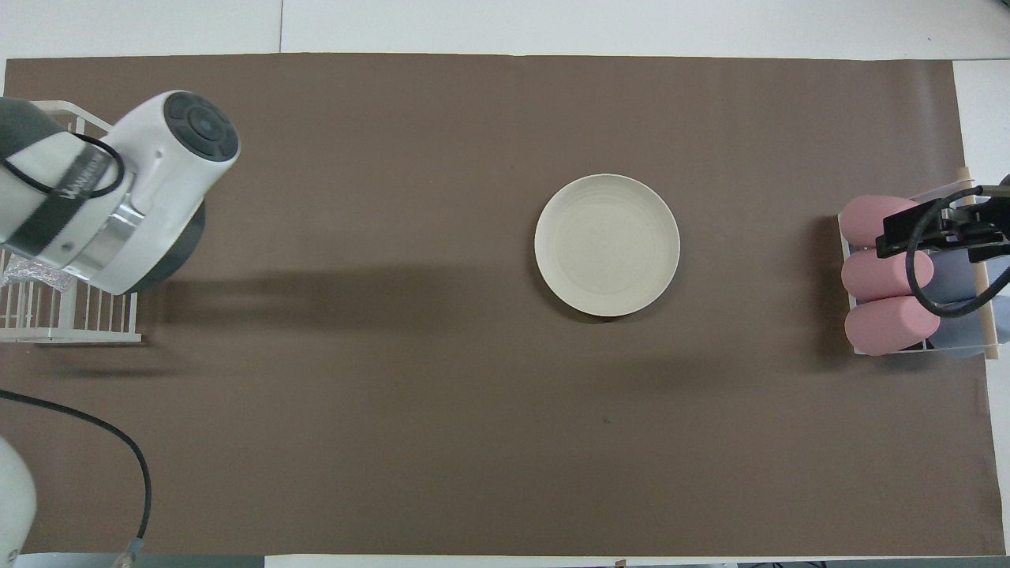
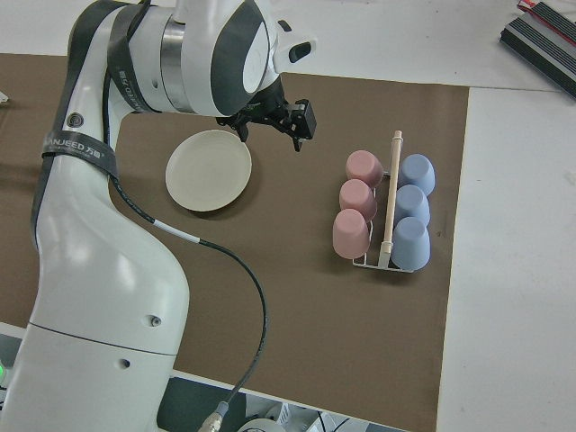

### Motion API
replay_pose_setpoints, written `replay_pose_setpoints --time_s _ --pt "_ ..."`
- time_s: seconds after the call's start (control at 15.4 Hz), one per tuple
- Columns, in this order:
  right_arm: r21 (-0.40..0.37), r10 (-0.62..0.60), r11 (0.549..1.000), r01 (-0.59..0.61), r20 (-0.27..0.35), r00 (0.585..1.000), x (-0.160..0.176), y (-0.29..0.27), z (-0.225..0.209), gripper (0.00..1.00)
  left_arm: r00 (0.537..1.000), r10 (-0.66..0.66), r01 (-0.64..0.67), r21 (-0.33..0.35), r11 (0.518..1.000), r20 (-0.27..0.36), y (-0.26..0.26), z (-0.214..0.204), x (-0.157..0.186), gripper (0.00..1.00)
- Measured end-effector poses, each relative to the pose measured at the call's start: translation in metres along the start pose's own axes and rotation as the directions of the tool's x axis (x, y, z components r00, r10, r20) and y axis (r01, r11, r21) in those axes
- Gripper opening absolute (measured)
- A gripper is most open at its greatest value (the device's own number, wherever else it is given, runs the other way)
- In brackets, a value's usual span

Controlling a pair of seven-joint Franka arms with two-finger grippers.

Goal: Wipe plate with sponge

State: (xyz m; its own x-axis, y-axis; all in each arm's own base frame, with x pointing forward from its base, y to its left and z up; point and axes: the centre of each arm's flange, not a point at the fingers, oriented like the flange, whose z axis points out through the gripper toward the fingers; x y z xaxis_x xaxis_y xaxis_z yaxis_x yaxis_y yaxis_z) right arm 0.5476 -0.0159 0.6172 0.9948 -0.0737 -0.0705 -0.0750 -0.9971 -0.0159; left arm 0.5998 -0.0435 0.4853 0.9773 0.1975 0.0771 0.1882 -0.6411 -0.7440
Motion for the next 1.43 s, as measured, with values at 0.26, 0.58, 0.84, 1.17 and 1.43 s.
replay_pose_setpoints --time_s 0.26,0.58,0.84,1.17,1.43 --pt "0.0 0.0 1.0 0.0 -0.001 1.0 0.0 0.0 -0.001 1.0 0.998 0.004 0.014 -0.264 0.964 0.068 -0.047 -0.025 -0.009 1.0" --pt "0.0 -0.001 1.0 0.001 -0.001 1.0 0.0 0.0 -0.001 1.0 0.988 0.116 -0.028 -0.612 0.79 0.104 -0.105 -0.026 -0.025 1.0" --pt "0.0 -0.002 1.0 0.002 -0.002 1.0 -0.001 -0.001 -0.001 1.0 0.985 0.142 -0.034 -0.702 0.711 0.095 -0.108 -0.045 -0.049 1.0" --pt "0.0 -0.01 1.0 0.01 -0.003 1.0 -0.001 -0.005 -0.001 1.0 0.986 0.153 -0.05 -0.748 0.662 0.07 -0.105 -0.063 -0.071 1.0" --pt "0.0 -0.012 1.0 0.012 -0.003 1.0 -0.001 -0.006 -0.001 1.0 0.992 0.126 -0.064 -0.756 0.652 0.024 -0.112 -0.083 -0.065 1.0"
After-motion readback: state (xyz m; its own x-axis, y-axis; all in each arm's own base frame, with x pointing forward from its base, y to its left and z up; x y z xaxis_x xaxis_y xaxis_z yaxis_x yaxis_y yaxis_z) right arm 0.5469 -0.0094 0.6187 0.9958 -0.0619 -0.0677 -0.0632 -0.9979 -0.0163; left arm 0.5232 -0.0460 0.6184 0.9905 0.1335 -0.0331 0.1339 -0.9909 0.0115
